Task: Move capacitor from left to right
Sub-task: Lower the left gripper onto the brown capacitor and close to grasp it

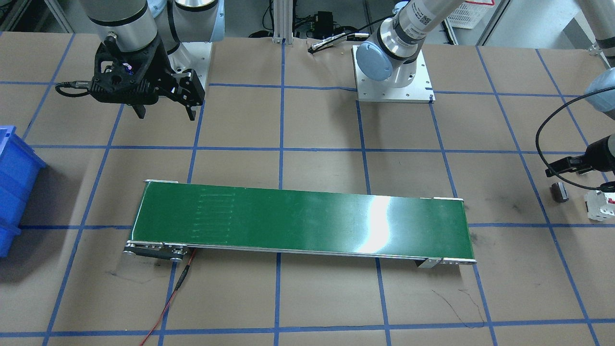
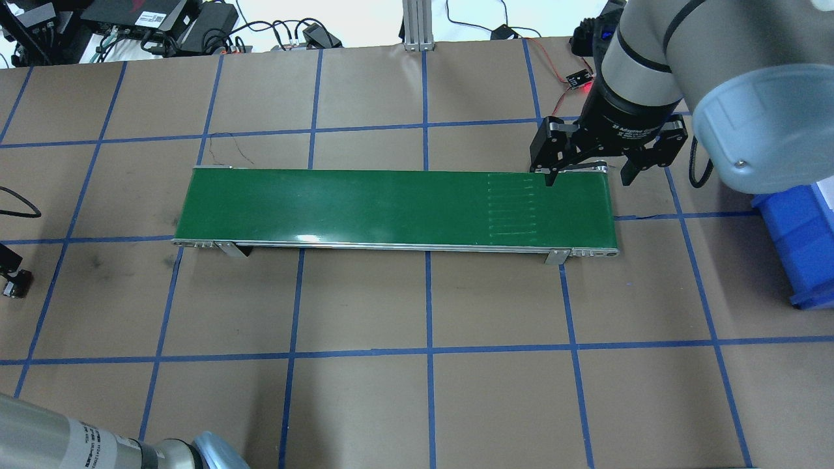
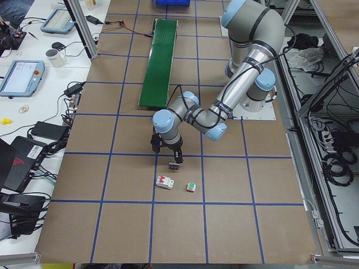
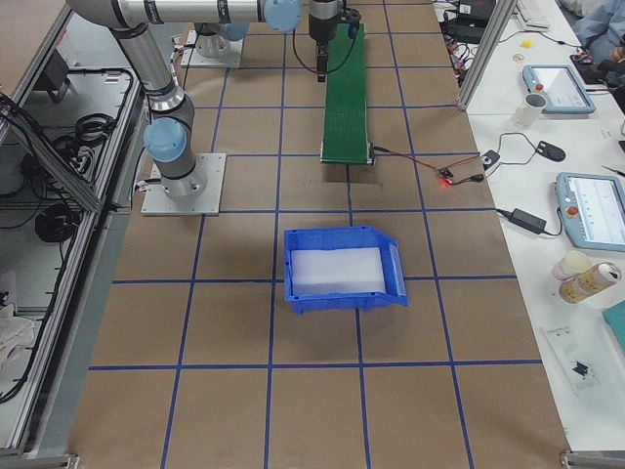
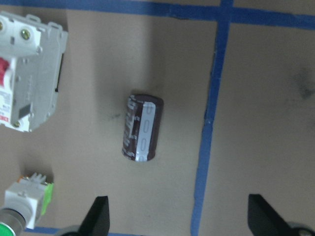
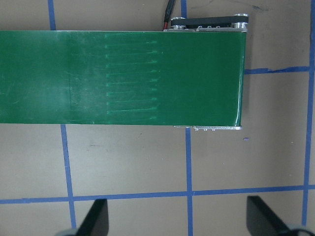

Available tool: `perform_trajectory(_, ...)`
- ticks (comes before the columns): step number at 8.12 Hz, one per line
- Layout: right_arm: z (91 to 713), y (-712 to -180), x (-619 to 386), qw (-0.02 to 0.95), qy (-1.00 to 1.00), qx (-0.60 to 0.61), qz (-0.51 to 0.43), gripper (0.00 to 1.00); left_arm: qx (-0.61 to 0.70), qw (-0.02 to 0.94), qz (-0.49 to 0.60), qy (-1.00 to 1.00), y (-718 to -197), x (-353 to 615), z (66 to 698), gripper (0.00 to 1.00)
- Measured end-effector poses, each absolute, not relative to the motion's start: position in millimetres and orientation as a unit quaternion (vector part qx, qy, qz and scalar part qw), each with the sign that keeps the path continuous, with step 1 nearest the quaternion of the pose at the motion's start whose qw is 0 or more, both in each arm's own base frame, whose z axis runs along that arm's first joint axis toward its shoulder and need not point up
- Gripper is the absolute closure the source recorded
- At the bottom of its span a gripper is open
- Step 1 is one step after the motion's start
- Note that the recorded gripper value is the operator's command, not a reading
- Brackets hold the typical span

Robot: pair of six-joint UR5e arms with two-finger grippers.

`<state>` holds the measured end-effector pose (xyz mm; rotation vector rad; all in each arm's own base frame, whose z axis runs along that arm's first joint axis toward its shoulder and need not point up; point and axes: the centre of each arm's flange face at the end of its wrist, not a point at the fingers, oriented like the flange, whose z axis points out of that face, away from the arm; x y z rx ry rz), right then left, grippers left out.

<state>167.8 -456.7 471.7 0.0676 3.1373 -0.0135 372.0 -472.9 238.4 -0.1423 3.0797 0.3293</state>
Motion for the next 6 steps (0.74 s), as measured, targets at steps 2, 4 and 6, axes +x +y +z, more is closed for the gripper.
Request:
perform_trajectory(2,471.6,-456.7,168.0,0.003,1.000,0.022,-0.004,0.00,0.000,0.040,0.090,0.995,-482.4,383.6,220.3,0.00)
perform_trajectory(4,471.6,-456.5,168.3,0.003,1.000,0.021,-0.004,0.00,0.012,0.043,0.084,0.995,-488.9,389.9,200.4,0.00)
perform_trajectory(6,471.1,-456.4,168.4,0.004,1.000,0.022,-0.003,0.00,0.016,0.039,0.085,0.995,-491.4,391.4,187.8,0.34)
